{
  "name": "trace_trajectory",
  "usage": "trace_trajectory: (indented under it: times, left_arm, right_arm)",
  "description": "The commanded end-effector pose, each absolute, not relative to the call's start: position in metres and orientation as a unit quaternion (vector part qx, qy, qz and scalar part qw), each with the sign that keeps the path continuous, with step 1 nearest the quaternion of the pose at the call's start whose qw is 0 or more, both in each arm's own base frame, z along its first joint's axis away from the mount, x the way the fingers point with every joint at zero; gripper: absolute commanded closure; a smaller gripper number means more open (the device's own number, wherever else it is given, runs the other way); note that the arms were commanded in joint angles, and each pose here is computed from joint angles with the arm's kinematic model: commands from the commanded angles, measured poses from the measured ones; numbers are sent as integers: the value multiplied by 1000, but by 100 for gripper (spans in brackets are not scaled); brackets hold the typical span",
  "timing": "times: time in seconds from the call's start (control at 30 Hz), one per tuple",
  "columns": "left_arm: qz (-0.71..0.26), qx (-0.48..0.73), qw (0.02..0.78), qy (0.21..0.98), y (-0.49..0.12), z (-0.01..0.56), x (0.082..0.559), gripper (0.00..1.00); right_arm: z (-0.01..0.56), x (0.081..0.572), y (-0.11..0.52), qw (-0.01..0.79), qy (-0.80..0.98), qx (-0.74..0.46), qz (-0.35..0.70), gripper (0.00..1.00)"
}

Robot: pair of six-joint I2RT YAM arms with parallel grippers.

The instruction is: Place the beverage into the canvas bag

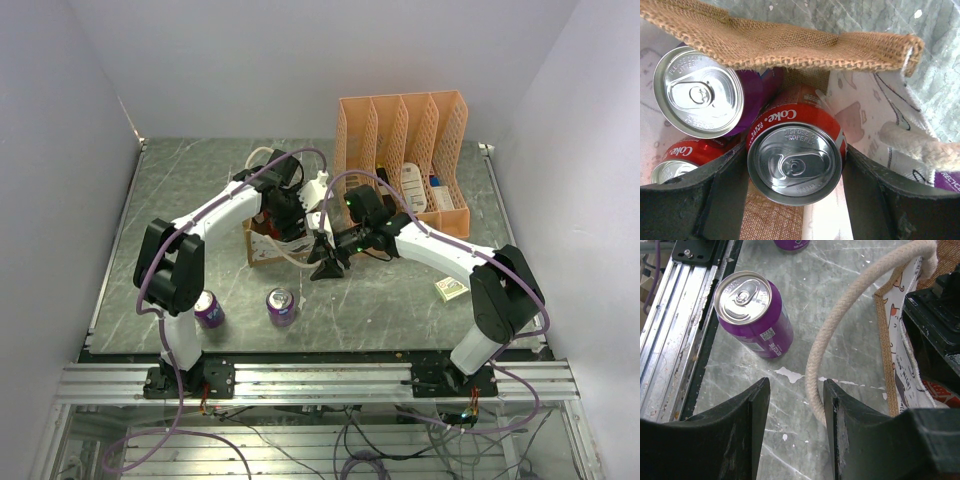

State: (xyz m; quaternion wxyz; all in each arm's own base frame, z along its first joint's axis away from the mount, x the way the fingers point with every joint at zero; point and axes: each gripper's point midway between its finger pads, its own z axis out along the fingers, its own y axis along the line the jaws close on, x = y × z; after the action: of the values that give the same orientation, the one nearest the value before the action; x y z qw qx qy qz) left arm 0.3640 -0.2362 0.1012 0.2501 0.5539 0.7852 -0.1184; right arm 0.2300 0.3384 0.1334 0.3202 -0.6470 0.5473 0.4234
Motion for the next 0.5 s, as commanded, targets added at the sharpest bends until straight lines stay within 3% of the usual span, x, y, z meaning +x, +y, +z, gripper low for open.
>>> trace_trajectory:
  times: [0.0, 0.47]
  left_arm:
    - [-125, 552, 312, 763, -253, 141, 373, 34]
    - [-113, 537, 315, 774, -250, 149, 377, 29]
  right_arm:
    - [129, 226, 337, 308, 548, -649, 428, 54]
    - [129, 225, 337, 308, 547, -650, 428, 54]
